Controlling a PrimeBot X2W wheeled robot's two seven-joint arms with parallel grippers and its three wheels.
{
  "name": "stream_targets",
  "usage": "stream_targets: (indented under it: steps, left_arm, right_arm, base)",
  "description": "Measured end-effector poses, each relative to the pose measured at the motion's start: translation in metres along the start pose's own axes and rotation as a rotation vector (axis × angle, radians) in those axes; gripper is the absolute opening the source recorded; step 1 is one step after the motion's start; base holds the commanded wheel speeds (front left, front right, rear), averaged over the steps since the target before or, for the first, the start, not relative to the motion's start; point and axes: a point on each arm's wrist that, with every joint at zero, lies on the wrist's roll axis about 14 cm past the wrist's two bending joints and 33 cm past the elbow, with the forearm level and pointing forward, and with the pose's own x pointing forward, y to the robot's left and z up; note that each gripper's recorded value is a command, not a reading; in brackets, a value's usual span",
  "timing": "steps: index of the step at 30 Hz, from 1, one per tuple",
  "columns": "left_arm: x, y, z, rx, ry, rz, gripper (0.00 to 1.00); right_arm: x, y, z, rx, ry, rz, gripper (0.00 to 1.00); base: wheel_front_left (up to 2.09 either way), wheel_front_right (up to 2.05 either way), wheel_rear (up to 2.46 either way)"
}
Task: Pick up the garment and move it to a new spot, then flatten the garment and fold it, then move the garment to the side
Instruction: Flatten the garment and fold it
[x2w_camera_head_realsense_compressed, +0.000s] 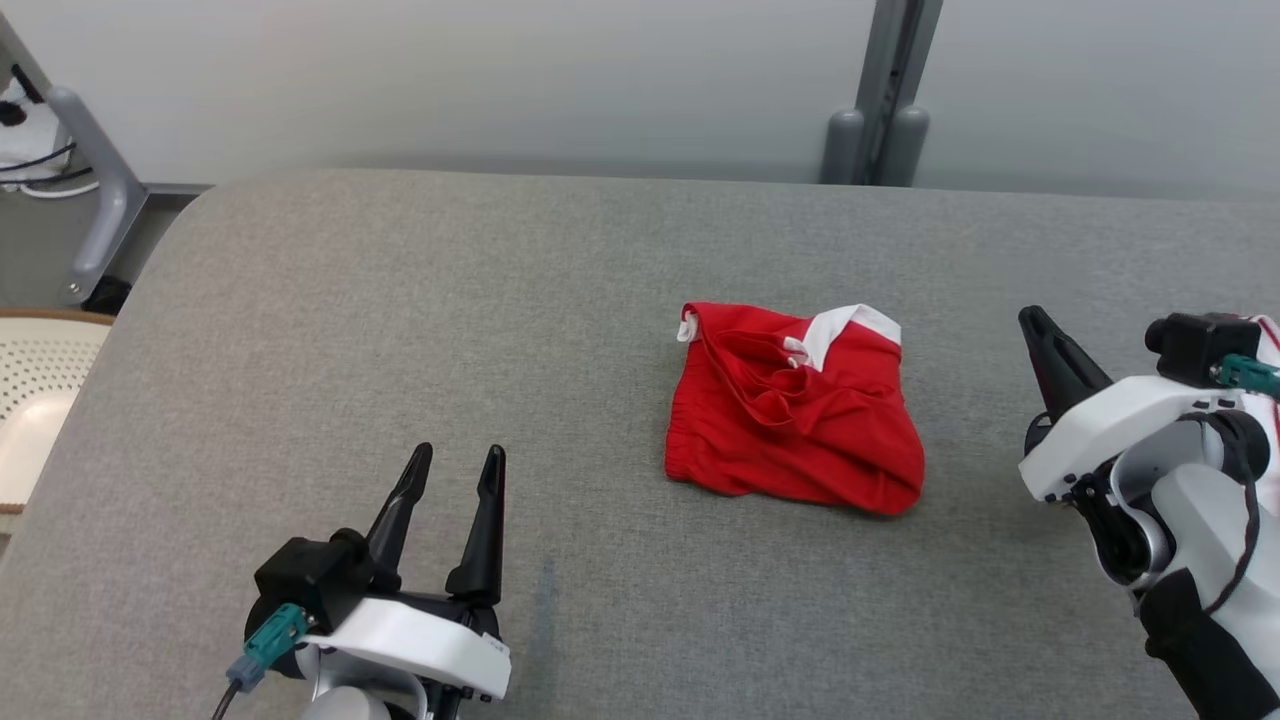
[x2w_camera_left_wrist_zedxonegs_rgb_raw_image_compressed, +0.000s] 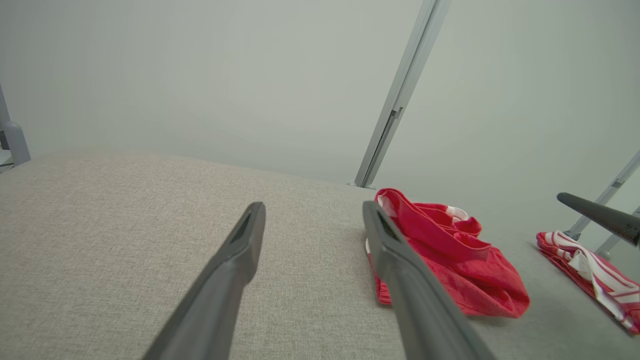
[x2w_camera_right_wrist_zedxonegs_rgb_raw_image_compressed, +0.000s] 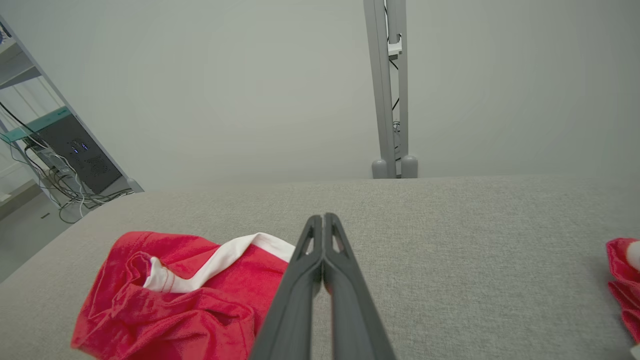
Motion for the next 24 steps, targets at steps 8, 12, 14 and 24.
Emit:
stream_targets:
  steps: [8,12,14,24]
  left_arm:
    - [0.001,0.019,-0.003,0.008,0.008,0.058,1.00]
    - [-0.003,0.030,-0.006,0.009,0.015,0.097,1.00]
    - [-0.005,0.034,-0.006,0.013,0.017,0.111,1.00]
    - [-0.013,0.043,-0.003,0.011,0.005,0.144,1.00]
  right_arm:
    - [0.037,0.034,-0.056,0.015,0.274,0.077,0.00]
    - [0.043,0.050,-0.080,0.005,0.393,0.127,0.00]
    - [0.044,0.055,-0.089,0.000,0.436,0.140,0.00]
    - [0.034,0.093,-0.109,0.062,0.577,0.236,0.00]
  base:
    - [0.00,0.00,0.00]
    - [0.00,0.00,0.00]
    - [0.00,0.00,0.00]
    - [0.00,0.00,0.00]
